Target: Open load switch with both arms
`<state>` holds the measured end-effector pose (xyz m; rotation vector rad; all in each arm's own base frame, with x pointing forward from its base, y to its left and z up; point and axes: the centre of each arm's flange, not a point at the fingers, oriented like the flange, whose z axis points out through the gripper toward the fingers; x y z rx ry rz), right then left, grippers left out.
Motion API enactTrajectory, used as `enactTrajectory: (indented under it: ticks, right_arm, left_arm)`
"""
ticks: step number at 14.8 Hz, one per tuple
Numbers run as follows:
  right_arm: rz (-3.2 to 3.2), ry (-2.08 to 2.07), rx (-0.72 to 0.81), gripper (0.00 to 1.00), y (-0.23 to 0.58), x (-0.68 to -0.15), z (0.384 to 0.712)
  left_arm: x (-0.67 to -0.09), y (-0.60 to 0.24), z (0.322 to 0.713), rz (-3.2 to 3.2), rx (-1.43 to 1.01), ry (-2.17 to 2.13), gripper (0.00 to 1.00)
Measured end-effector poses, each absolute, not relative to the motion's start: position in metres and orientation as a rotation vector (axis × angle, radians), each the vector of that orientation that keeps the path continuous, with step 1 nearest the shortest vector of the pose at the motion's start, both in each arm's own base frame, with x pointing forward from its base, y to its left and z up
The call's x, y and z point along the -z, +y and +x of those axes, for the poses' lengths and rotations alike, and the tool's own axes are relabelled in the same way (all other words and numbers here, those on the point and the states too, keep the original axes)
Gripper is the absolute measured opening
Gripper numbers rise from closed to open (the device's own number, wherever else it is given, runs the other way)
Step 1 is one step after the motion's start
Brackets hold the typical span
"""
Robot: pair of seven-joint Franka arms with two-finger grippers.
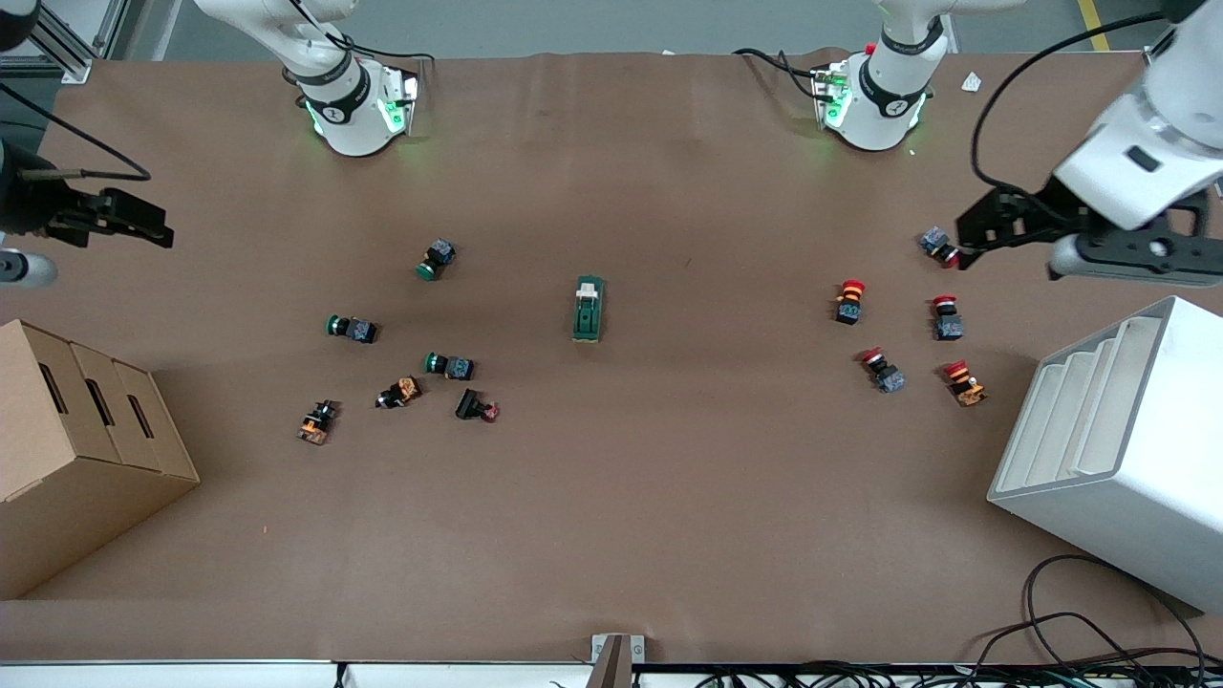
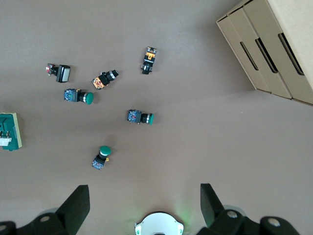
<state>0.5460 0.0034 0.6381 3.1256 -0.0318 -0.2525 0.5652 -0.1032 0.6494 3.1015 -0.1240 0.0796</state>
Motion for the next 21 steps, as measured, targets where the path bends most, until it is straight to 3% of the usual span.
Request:
enactTrajectory:
  ticks: [7, 13, 21]
  right_arm:
    - [3.129, -0.037, 0.19, 1.0, 0.002, -0.663, 0.508]
    - [3.134, -0.036, 0.109, 1.0, 0.002, -0.673, 0.504]
    - [3.135, -0.027, 0.096, 1.0, 0.005, -0.672, 0.505]
  left_arm:
    - [-0.641, -0.075, 0.53, 3.126, 0.064, -0.1, 1.0]
    - [-0.639, -0.072, 0.501, 3.134, -0.005, -0.091, 1.0]
    - [-0.647, -0.07, 0.511, 3.13, -0.041, -0.085, 1.0]
